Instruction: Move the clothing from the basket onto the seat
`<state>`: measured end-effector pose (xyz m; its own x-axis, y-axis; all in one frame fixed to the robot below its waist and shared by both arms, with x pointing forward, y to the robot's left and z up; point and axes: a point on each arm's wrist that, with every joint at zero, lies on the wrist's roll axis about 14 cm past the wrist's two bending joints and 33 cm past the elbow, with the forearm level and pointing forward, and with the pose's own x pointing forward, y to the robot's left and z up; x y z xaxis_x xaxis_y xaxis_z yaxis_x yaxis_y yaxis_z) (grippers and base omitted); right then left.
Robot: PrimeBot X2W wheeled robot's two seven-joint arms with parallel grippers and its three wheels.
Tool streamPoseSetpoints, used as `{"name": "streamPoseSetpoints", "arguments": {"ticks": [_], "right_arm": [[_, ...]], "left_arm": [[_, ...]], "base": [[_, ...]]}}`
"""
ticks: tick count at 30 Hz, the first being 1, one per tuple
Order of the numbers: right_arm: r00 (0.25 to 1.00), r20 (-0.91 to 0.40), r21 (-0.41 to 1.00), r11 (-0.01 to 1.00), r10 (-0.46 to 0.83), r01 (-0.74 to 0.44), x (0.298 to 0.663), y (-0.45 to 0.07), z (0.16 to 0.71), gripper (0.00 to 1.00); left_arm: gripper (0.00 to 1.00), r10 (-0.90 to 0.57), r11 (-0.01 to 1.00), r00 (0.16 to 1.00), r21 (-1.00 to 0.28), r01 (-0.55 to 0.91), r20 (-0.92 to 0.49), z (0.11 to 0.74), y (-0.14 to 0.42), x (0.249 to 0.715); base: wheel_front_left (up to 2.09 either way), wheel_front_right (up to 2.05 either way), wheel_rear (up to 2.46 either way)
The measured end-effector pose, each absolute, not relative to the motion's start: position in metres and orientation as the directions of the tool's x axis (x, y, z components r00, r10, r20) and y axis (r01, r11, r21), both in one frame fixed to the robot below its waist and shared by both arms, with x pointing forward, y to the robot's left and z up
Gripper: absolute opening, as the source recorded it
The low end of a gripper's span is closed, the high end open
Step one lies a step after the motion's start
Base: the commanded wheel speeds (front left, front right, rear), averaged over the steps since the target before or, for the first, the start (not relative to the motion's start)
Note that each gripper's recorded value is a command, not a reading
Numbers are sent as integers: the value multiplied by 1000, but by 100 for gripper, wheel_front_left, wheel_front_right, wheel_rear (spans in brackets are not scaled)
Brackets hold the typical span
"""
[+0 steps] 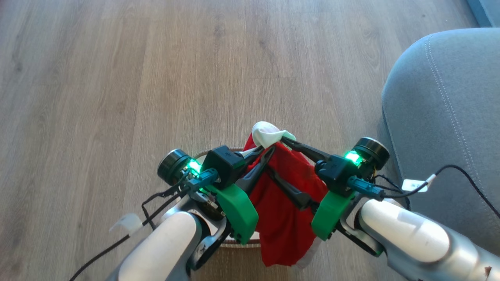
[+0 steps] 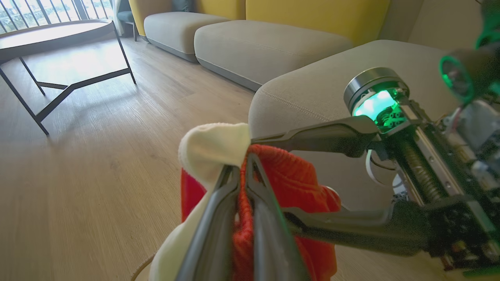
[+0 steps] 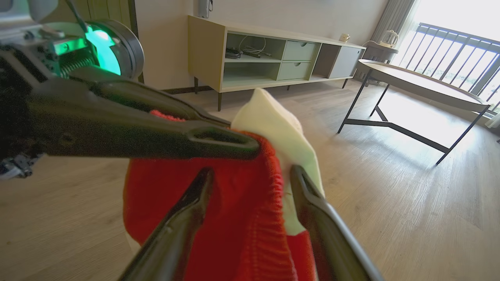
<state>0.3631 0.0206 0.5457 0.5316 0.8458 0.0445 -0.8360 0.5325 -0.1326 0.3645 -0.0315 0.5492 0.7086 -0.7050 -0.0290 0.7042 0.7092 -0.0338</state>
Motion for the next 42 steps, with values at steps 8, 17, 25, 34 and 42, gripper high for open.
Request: {"name": "streamPoseSetpoints", "arguments": {"ticks": [8, 17, 25, 34, 42], "right_arm": [[543, 33, -145, 541, 839, -828, 366, 13, 544, 100], [548, 30, -135, 546, 836, -827, 367, 11, 543, 100], [542, 7, -85, 540, 840, -837, 365, 13, 532, 0], [547, 0, -62, 546, 837, -836, 367, 9, 532, 0], [573, -9, -69, 571, 820, -818, 369, -3, 532, 0]], "left_arm": [[0, -723, 691, 690, -25, 723, -33, 552, -32, 359], [0, -763, 647, 646, -56, 761, -23, 557, -43, 349], [0, -779, 626, 626, -75, 776, -23, 557, -48, 345], [33, -783, 621, 621, -87, 779, -21, 555, -49, 345], [100, -776, 629, 631, -88, 773, -5, 554, -49, 349]], "base": [[0, 0, 0], [0, 0, 0], [0, 0, 0], [0, 0, 0], [0, 0, 0]]}}
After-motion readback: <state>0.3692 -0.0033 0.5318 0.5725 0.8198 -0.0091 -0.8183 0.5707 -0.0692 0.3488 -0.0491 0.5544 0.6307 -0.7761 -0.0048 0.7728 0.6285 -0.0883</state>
